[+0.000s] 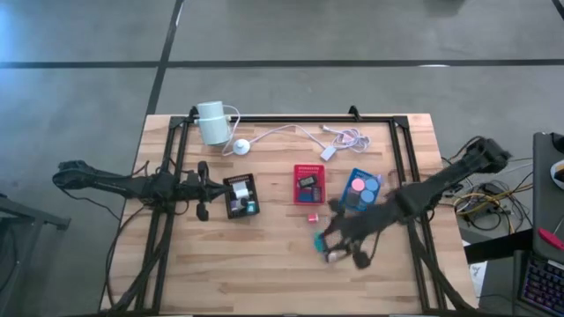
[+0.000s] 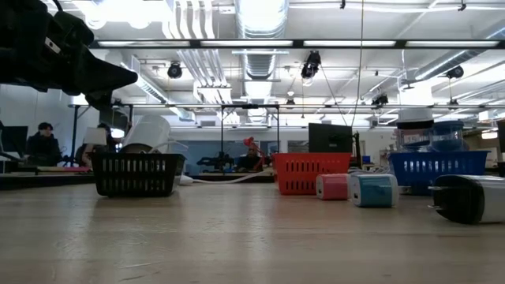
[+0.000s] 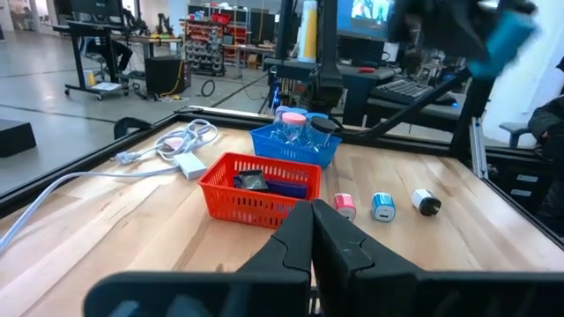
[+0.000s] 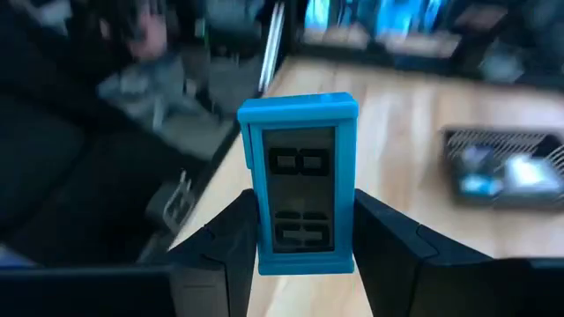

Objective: Pick & Place Office items
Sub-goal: Put the light blue digital clock into the red bin

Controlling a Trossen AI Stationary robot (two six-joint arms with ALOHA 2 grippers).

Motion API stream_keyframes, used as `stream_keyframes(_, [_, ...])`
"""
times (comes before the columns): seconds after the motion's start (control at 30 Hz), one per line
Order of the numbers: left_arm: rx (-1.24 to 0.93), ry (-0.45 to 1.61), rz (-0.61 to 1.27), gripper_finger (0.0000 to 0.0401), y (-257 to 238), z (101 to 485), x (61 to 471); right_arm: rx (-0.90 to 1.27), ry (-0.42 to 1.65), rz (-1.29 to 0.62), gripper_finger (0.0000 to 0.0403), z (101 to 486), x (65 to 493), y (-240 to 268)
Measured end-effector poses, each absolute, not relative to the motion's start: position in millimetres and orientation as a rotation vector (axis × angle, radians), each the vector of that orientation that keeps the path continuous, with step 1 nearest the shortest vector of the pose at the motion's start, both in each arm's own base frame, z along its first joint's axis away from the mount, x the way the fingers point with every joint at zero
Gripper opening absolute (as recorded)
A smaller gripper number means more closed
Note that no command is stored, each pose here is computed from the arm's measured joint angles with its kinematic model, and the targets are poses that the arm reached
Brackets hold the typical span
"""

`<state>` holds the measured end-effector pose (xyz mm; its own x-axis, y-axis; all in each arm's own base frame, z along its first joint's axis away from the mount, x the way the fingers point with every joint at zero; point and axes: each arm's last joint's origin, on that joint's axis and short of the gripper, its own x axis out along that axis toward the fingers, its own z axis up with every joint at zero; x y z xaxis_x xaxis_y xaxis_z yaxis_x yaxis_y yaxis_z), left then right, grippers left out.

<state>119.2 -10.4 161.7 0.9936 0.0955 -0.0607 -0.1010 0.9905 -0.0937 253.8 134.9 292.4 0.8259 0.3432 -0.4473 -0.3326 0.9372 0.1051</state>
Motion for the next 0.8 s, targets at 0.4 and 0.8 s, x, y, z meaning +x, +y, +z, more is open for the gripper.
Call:
stream_keyframes(0.4, [-0.094,0.059,0.13,0.0005,-9,161,119,0.095,0.123,0.248,0.0147,298,174,52])
stream_keyframes(0.8, [-0.089,0.069,0.178,0.0005,-8,160,120,0.126,-0.061,0.161,0.0147,254,121,23])
